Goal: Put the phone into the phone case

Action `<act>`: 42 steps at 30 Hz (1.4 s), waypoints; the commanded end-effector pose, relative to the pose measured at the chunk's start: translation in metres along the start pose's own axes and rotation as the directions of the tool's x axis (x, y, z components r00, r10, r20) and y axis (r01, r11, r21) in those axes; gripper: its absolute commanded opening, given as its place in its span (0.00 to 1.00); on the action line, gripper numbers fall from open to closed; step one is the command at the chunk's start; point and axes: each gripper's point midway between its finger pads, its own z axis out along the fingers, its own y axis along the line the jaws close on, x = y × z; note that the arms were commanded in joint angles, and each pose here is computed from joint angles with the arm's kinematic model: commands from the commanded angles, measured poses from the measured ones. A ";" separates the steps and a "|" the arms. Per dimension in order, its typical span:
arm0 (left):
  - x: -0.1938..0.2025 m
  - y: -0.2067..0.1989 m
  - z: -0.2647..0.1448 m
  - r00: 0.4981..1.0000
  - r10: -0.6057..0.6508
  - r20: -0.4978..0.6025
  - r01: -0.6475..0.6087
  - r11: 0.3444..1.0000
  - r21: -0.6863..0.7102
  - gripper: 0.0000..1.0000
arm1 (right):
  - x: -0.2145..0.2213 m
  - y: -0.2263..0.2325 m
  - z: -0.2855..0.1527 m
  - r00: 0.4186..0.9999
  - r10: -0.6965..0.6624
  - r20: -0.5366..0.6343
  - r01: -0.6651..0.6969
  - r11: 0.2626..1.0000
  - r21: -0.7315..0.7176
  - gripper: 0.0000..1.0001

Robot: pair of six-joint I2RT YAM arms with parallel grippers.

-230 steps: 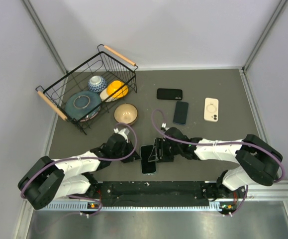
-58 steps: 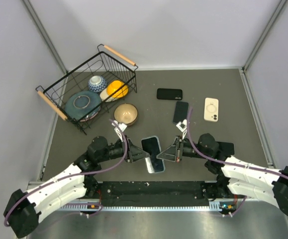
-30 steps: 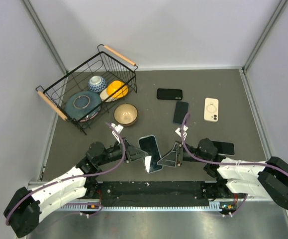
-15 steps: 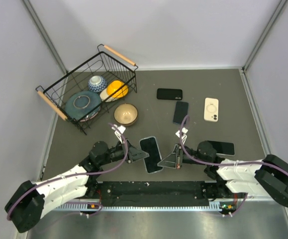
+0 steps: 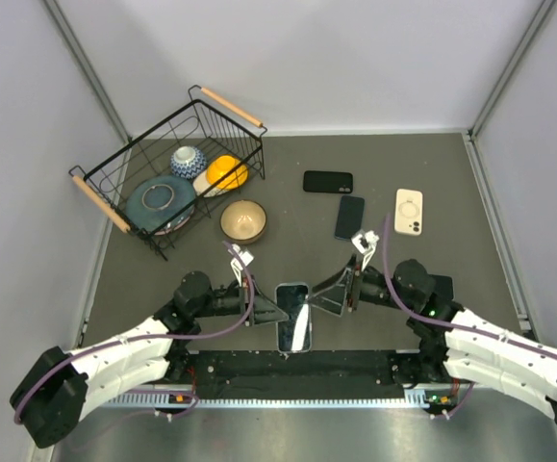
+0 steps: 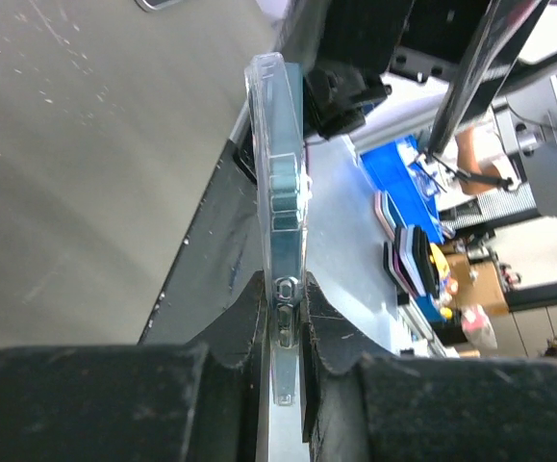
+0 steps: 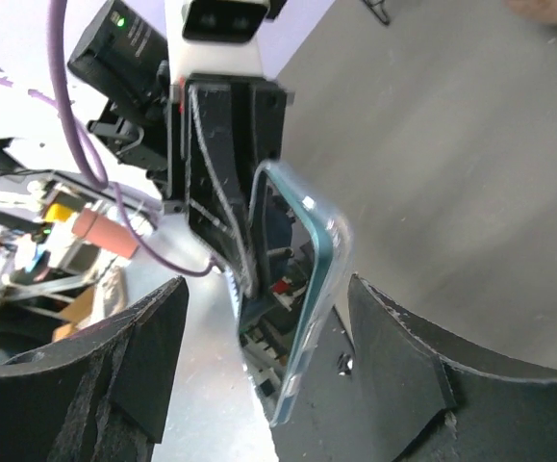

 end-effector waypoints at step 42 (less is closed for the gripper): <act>-0.006 0.003 0.012 0.999 0.016 -0.035 -0.015 1.000 0.002 0.00 | -0.003 0.023 0.016 0.996 0.055 -0.066 -0.062 0.991 -0.116 0.13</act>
